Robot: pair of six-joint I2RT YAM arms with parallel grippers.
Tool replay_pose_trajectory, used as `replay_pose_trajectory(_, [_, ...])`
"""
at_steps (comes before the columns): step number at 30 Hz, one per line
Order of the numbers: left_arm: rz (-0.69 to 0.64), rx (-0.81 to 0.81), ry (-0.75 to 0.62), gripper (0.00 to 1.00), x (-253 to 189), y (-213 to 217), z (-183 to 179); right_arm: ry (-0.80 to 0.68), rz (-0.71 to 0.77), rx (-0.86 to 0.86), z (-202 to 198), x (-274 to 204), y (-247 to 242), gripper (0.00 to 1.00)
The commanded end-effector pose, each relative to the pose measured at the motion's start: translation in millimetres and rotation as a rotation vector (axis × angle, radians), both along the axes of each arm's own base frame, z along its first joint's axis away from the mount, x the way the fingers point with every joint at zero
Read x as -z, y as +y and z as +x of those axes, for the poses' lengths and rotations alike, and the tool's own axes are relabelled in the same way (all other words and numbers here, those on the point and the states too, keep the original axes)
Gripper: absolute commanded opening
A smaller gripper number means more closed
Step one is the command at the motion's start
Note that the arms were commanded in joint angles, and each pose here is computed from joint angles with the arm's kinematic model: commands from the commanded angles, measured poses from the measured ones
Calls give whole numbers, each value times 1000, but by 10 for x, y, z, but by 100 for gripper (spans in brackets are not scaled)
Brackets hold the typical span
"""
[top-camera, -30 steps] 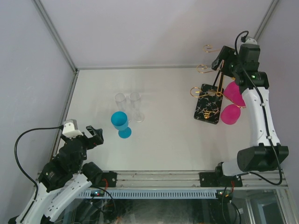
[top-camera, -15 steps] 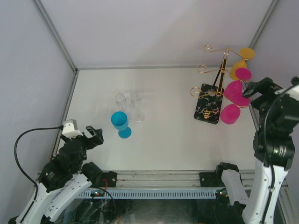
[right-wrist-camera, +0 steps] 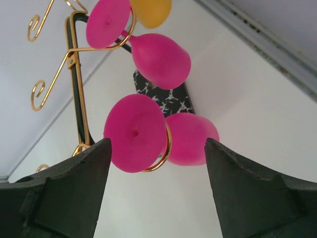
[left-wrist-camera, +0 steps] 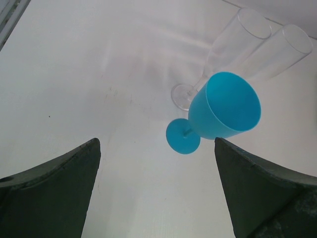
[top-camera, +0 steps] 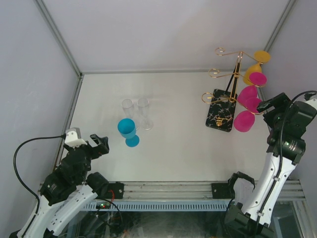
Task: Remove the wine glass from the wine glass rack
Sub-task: Adjust the wine rack at the center of the board, then pick up the wine glass from the wine rack.
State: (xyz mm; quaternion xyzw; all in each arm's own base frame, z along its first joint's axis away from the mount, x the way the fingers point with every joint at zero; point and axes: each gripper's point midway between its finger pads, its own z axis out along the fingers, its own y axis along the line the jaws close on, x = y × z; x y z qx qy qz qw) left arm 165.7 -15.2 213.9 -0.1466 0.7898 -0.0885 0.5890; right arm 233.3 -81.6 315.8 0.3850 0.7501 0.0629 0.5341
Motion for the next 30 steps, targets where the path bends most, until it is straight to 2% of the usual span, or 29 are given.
replay_pose_trajectory(1, [-20,11,-24,100,-35,-52,42,-59,60,-56,76,-98,109,74])
replay_pose_trajectory(10, [-31,-3,-43,99,-66,-6,18,-18,136,-58,160,63,20,62])
replay_pose_trajectory(23, [-24,-59,-55,100,-103,103,12,12,175,-114,135,141,120,58])
replay_pose_trajectory(26, [-20,-76,-48,100,-93,133,8,-18,169,-143,145,71,171,55])
replay_pose_trajectory(30, [-27,-94,-57,100,-104,173,-8,-29,113,-101,105,25,87,51])
